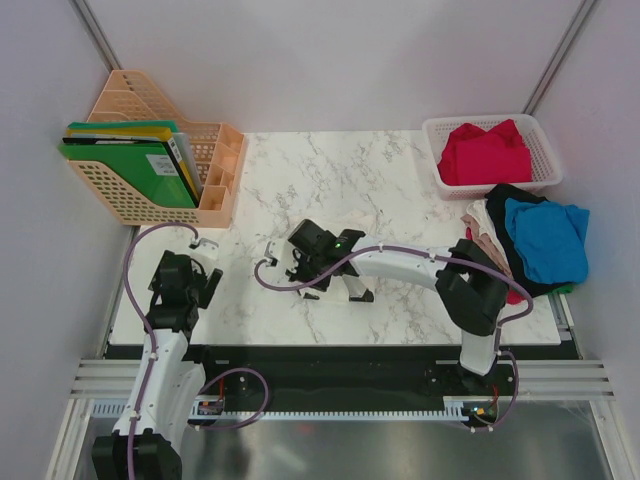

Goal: Fold and stack the t-shirts
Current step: Smooth out wrinkles on the folded tshirt

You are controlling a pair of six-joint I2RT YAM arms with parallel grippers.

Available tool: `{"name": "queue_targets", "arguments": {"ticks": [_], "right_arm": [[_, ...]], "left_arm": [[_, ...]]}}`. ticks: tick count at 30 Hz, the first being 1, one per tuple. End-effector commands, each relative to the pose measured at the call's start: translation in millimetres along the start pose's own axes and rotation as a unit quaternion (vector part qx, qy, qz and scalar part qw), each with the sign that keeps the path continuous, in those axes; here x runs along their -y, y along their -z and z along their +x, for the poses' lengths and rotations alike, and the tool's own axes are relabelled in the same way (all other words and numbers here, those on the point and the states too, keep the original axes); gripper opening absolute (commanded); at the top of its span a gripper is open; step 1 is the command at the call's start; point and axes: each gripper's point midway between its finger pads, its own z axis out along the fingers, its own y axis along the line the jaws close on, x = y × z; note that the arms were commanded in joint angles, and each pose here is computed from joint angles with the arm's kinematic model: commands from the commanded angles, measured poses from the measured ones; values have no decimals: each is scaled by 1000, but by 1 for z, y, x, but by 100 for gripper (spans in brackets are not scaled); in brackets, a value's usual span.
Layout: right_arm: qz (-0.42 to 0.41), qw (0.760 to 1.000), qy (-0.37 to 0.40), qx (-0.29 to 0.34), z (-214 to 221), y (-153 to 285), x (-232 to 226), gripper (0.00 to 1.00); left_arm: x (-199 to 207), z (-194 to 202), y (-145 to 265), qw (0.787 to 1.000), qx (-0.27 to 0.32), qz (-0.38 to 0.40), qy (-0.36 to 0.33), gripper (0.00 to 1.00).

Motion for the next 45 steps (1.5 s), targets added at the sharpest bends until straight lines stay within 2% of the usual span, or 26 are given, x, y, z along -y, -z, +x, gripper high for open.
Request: {"name": "queue_targets", "arguments": {"ticks": [1, 7, 14, 17, 20, 23, 26, 27, 28, 31, 36, 38, 39, 40, 43, 45], "right_arm": [[20, 998, 15, 54, -36, 39, 7, 0], [36, 998, 23, 44, -35, 34, 20, 0], [30, 999, 12, 13, -11, -10, 28, 0], [3, 1000, -3, -8, 11, -29, 14, 0], [-11, 1000, 4, -7, 13, -31, -2, 0], [-48, 999, 23, -11, 16, -25, -31, 0], [-181, 983, 25, -2, 6, -5, -80, 0], [-248, 968, 24, 11, 0, 6, -102, 0], [-278, 960, 22, -8, 8, 10, -112, 0], [-306, 952, 23, 5, -5, 18, -118, 0], [-267, 963, 44, 19, -17, 27, -105, 0], [-235, 970, 52, 43, -34, 45, -96, 15], [-227, 971, 55, 51, -40, 54, -93, 26], [-220, 972, 58, 62, -46, 70, -92, 47], [-179, 977, 66, 98, -68, 107, -82, 67], [-124, 986, 56, 101, -72, 117, -65, 71]], "left_arm": [[-4, -7, -1, 1000, 16, -10, 13, 100], [-6, -8, 0, 1000, 18, -13, 14, 100], [-7, -8, 1, 1000, 18, -16, 14, 100], [-7, -7, 0, 1000, 16, -17, 14, 100], [-6, -7, 0, 1000, 17, -16, 13, 100], [-5, -7, 0, 1000, 17, -13, 14, 100], [-5, -6, -1, 1000, 14, -12, 13, 100], [-5, -7, -1, 1000, 15, -13, 14, 100], [-5, -7, -1, 1000, 15, -13, 14, 100], [-6, -6, -1, 1000, 14, -14, 13, 100], [-6, -7, 0, 1000, 18, -16, 13, 100], [-6, -7, 0, 1000, 18, -16, 13, 100], [-6, -7, 0, 1000, 18, -15, 13, 100], [-6, -7, 0, 1000, 18, -15, 13, 100], [-5, -7, 0, 1000, 18, -12, 13, 100], [-5, -7, -1, 1000, 17, -12, 13, 100]]}}
